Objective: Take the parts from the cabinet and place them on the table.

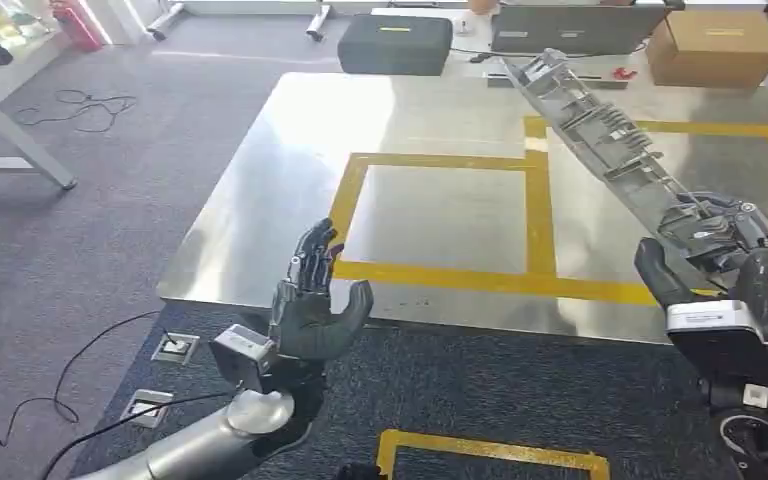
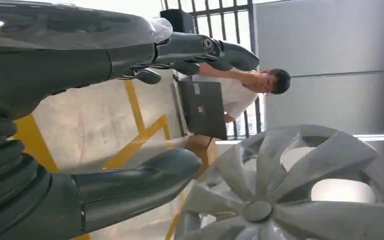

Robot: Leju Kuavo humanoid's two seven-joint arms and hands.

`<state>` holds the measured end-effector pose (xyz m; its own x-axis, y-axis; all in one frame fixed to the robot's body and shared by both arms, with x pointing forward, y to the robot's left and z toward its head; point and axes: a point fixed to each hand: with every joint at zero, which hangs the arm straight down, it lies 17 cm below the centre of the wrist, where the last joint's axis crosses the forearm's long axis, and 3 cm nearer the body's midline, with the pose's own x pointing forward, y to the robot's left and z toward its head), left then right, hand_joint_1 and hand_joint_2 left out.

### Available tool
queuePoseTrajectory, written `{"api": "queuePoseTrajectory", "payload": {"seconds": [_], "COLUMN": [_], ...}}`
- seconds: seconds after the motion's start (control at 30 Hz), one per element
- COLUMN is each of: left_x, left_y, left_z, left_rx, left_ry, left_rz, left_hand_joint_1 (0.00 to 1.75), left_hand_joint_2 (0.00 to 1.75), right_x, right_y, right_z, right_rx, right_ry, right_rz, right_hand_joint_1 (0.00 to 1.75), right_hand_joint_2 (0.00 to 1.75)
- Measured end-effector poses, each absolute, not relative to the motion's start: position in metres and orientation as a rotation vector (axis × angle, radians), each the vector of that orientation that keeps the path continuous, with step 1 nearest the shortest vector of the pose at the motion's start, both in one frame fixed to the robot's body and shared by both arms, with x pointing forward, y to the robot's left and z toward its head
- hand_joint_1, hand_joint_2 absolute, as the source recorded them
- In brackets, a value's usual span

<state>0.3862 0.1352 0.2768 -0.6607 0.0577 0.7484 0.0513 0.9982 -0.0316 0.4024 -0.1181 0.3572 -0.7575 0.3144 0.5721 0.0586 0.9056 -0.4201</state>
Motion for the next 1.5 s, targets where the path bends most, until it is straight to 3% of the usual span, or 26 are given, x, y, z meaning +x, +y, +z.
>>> {"api": "queuePoseTrajectory", "payload": {"seconds": [1.5], "left_x": [0.402], "left_y": [0.139], "left_z": [0.276], "left_rx": [-0.075], "left_ry": [-2.304], "left_rz": [0.052], "left_hand_joint_1": [0.00], "left_hand_joint_2": [1.75], "right_x": [0.550], "right_y": [-0.188], "right_z": [0.311], "right_rx": [-0.703], "right_ry": [-2.131], "right_rz": [0.631], "right_hand_joint_1": [1.75], "right_hand_joint_2": [1.75]}}
